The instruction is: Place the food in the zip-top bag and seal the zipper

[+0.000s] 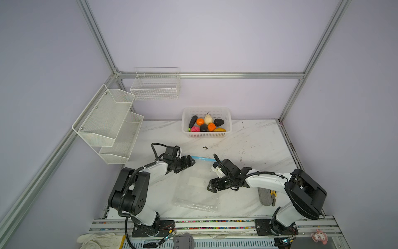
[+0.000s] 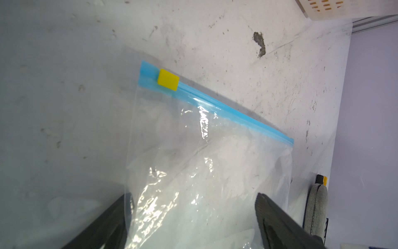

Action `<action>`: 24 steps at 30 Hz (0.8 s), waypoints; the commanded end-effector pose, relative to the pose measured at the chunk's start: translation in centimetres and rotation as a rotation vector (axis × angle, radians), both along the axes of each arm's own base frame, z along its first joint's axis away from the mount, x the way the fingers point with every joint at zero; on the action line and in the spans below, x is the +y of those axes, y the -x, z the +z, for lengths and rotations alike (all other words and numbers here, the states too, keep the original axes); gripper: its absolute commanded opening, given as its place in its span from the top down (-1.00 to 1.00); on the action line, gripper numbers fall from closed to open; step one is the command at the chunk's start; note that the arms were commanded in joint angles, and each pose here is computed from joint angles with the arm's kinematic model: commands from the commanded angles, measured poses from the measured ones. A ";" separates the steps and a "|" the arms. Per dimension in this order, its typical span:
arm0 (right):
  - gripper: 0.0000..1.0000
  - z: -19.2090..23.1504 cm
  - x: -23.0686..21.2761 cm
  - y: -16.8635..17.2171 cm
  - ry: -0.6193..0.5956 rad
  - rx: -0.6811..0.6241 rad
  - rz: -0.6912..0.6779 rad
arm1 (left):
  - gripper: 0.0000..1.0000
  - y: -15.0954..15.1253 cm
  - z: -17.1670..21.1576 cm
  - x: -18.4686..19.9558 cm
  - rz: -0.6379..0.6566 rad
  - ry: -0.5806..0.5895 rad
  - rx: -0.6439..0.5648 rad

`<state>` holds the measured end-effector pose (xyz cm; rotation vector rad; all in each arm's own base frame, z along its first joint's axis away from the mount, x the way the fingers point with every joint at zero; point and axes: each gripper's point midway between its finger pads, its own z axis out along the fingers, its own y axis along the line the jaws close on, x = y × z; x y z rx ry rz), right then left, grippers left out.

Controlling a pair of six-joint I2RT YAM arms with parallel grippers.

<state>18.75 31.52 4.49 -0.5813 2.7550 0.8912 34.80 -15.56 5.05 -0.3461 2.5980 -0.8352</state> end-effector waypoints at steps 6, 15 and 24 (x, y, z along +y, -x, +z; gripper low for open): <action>-0.76 0.1 2.3 0.7 -0.038 -0.005 0.048 | -0.86 -4.2 2.3 -1.1 -0.036 -0.032 -0.080; -0.82 0.2 1.8 1.7 -0.048 -0.023 0.077 | -0.89 -7.1 3.8 -1.0 -0.031 -0.080 -0.139; -0.86 3.8 -2.7 -1.6 -0.007 -0.117 -0.050 | -0.94 -3.9 5.9 2.1 0.003 -0.225 -0.176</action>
